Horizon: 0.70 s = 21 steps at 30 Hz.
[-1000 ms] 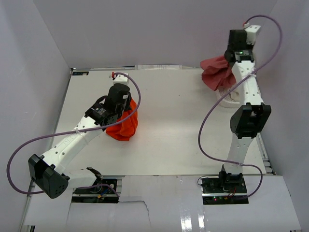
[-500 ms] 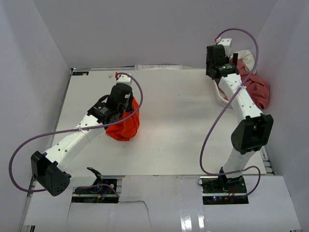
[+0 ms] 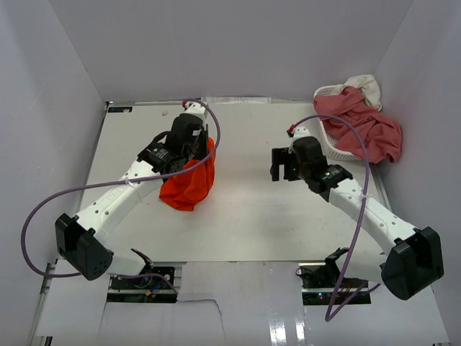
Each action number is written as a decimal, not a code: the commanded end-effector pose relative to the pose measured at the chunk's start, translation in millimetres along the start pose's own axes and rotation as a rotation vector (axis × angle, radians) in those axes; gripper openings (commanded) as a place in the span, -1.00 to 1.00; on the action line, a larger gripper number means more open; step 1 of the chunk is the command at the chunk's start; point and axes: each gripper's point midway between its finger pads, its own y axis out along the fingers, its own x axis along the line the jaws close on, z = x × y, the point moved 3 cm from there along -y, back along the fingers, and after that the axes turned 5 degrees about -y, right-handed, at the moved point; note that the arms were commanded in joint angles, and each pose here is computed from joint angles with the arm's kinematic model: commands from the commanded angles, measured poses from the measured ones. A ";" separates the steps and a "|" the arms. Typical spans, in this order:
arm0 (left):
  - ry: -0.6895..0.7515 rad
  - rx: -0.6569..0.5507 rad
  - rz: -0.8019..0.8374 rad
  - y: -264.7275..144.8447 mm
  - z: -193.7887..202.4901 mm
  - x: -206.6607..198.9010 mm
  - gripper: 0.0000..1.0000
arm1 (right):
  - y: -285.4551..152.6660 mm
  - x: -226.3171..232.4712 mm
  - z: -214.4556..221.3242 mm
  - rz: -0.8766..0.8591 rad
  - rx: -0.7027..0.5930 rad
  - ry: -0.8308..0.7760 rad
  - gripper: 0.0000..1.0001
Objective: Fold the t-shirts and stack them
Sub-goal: Move the tshirt to the center of the board
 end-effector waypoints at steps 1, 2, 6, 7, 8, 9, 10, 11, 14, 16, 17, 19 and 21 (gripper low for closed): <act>-0.049 -0.031 0.136 3.3 -25.3 -35.7 -1.00 | 0.2 40.4 4.8 -0.162 -0.052 0.026 0.80; -0.050 -0.008 0.135 13.9 -21.1 -40.9 -1.00 | -1.6 53.9 9.4 -0.206 -0.049 0.015 0.80; -0.061 -0.016 0.155 24.1 -35.6 -60.9 -1.00 | -8.5 96.5 17.2 -0.344 -0.057 0.015 0.83; -0.066 -0.019 0.158 25.7 -38.4 -63.8 -1.00 | -10.4 102.2 17.0 -0.356 -0.069 0.011 0.83; -0.071 -0.020 0.162 27.3 -41.0 -66.3 -1.00 | -11.9 107.5 16.3 -0.366 -0.083 0.007 0.84; -0.073 -0.009 0.171 32.2 -41.0 -70.7 -1.00 | -14.0 113.6 15.6 -0.382 -0.099 -0.001 0.84; -0.076 -0.012 0.178 33.4 -44.5 -73.6 -1.00 | -13.2 117.2 14.1 -0.382 -0.125 -0.011 0.84; -0.081 -0.035 0.193 31.2 -56.3 -79.7 -1.00 | -16.6 126.9 17.2 -0.400 -0.136 -0.036 0.84; -0.088 -0.044 0.205 37.8 -71.0 -90.8 -1.00 | -14.9 138.1 23.5 -0.383 -0.210 -0.084 0.83; -0.085 -0.016 0.203 49.2 -68.9 -96.4 -0.62 | -9.2 141.7 30.4 -0.368 -0.223 -0.096 0.83; -0.089 -0.031 0.213 48.0 -77.6 -100.3 -0.35 | -6.1 142.9 33.1 -0.366 -0.242 -0.088 0.82; -0.089 -0.031 0.184 54.5 -78.4 -98.7 0.63 | -2.5 151.5 38.8 -0.375 -0.258 -0.104 0.82; -0.089 -0.054 0.150 53.0 -84.0 -93.9 0.96 | 2.2 156.9 43.9 -0.352 -0.252 -0.119 0.82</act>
